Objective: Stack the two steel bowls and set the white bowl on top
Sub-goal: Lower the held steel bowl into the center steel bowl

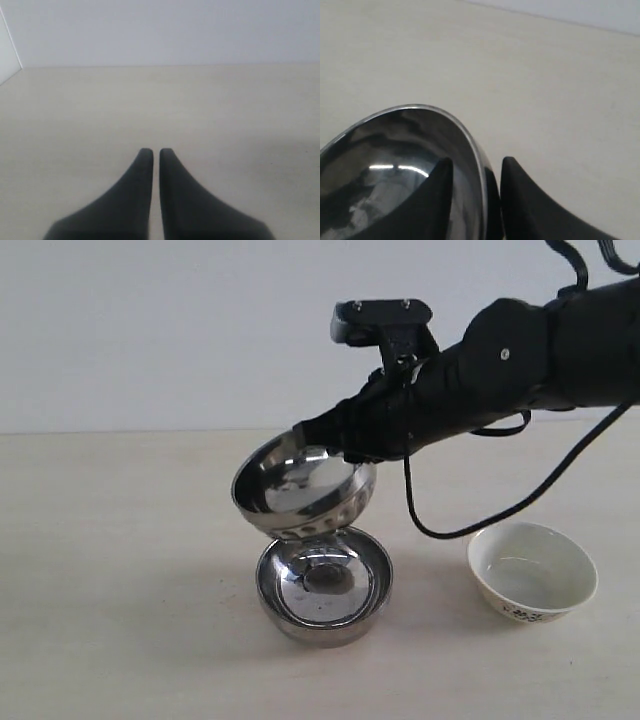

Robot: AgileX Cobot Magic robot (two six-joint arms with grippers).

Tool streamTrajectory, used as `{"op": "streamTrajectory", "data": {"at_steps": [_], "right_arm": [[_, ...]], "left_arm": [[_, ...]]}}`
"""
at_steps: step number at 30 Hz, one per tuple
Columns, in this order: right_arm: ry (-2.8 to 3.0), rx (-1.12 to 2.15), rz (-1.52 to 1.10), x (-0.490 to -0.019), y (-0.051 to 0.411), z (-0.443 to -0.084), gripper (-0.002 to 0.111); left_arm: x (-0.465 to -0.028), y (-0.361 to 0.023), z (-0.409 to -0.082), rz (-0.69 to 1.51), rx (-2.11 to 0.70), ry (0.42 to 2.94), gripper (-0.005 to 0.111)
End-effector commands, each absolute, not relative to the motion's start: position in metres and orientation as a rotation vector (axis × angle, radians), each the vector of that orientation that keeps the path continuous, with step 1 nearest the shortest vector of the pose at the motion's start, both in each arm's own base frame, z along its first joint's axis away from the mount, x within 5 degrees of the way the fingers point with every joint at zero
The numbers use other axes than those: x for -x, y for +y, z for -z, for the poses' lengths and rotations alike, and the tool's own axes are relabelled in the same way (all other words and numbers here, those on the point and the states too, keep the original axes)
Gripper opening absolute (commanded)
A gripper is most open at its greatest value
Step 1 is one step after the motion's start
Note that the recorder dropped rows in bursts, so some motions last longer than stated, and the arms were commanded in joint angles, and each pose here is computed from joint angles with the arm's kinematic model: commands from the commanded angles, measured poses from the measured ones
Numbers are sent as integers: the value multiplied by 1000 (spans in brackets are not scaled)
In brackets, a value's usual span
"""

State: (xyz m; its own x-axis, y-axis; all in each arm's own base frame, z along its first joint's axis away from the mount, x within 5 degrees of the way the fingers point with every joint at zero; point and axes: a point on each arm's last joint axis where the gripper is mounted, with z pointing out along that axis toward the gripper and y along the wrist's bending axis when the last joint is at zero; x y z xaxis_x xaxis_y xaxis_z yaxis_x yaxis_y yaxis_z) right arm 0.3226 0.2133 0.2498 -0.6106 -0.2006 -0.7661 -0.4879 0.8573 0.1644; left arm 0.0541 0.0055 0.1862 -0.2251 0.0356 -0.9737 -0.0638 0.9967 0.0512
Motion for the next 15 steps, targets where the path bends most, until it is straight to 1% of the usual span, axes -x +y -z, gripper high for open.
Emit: {"op": "streamTrajectory", "data": {"at_steps": [1, 6, 15], "right_arm": [[2219, 477, -446, -316, 207, -238, 0], [2233, 477, -433, -308, 205, -223, 0], [2251, 484, -424, -304, 203, -215, 0]], "left_arm": [[-54, 5, -185, -84, 28, 1794, 4], [-54, 5, -185, -84, 28, 1794, 4], [-54, 5, -185, -84, 28, 1794, 4]]}}
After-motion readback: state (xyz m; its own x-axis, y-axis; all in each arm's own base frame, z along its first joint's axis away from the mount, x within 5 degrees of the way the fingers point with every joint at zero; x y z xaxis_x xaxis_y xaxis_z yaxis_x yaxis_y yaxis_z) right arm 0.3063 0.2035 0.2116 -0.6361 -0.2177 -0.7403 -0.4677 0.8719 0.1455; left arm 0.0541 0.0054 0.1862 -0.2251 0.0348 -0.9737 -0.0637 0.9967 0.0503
